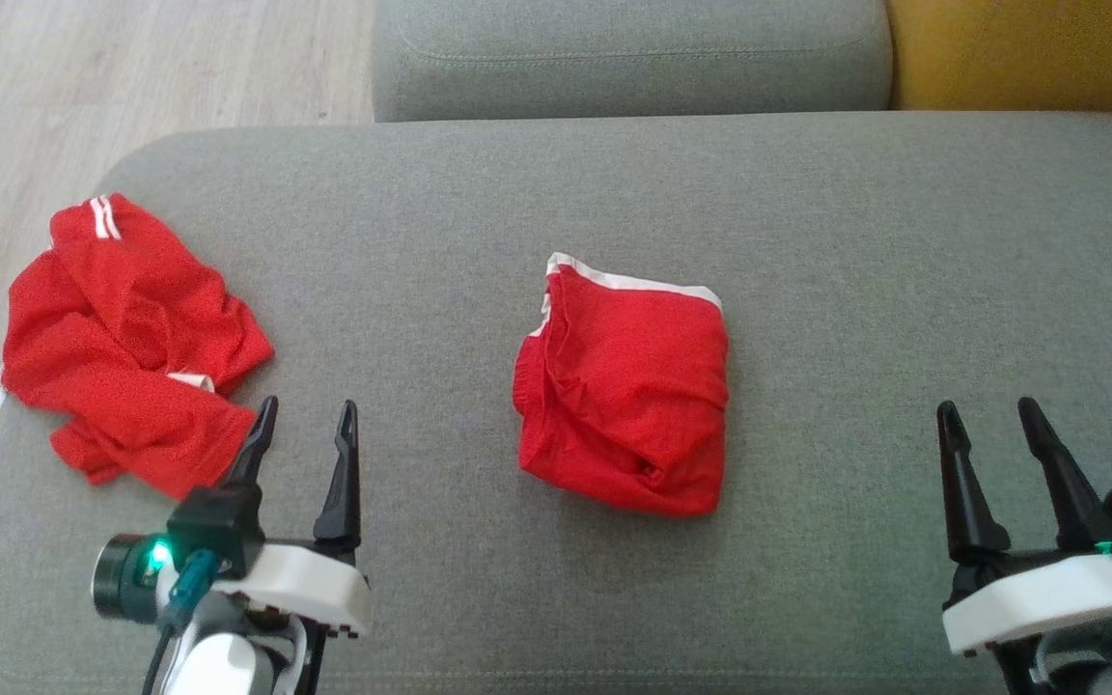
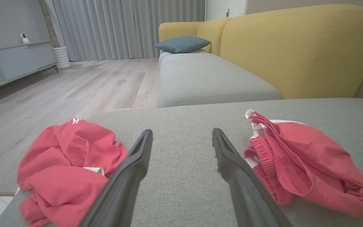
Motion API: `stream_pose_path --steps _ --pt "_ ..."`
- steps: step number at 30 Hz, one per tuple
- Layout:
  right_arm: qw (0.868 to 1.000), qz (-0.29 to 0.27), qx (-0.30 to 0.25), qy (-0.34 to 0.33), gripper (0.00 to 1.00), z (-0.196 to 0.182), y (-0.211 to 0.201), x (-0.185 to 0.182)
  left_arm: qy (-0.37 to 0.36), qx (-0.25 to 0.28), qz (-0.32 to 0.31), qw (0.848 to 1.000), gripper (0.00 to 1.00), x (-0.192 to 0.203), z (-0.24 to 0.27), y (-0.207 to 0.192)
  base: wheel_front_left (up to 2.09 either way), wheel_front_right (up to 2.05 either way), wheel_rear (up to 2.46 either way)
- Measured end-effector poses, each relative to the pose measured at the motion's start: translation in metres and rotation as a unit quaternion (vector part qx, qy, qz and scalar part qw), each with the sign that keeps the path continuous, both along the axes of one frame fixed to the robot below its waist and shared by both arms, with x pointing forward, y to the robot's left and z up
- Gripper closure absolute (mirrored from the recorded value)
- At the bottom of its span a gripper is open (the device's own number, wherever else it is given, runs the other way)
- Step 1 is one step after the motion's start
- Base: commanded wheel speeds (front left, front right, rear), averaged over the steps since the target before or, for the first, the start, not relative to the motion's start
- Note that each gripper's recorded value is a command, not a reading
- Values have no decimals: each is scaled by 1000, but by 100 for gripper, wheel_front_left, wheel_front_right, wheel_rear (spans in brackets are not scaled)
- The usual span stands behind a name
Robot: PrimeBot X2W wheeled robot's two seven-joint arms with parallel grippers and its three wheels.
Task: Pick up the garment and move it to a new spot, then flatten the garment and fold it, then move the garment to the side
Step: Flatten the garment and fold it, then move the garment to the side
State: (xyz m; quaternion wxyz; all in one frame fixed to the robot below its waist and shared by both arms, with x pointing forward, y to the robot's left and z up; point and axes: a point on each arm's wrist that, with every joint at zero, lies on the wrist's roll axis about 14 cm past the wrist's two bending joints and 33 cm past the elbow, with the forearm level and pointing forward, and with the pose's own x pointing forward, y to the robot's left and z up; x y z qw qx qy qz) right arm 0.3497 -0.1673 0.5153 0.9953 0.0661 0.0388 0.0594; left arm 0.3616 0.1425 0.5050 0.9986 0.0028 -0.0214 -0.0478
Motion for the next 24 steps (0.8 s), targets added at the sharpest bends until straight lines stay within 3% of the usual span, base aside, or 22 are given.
stream_pose_path --steps 24 --pt "1000 -5 8 8 0 -3 0 1 3 9 -1 1000 0 1 -1 0 0 0 0"
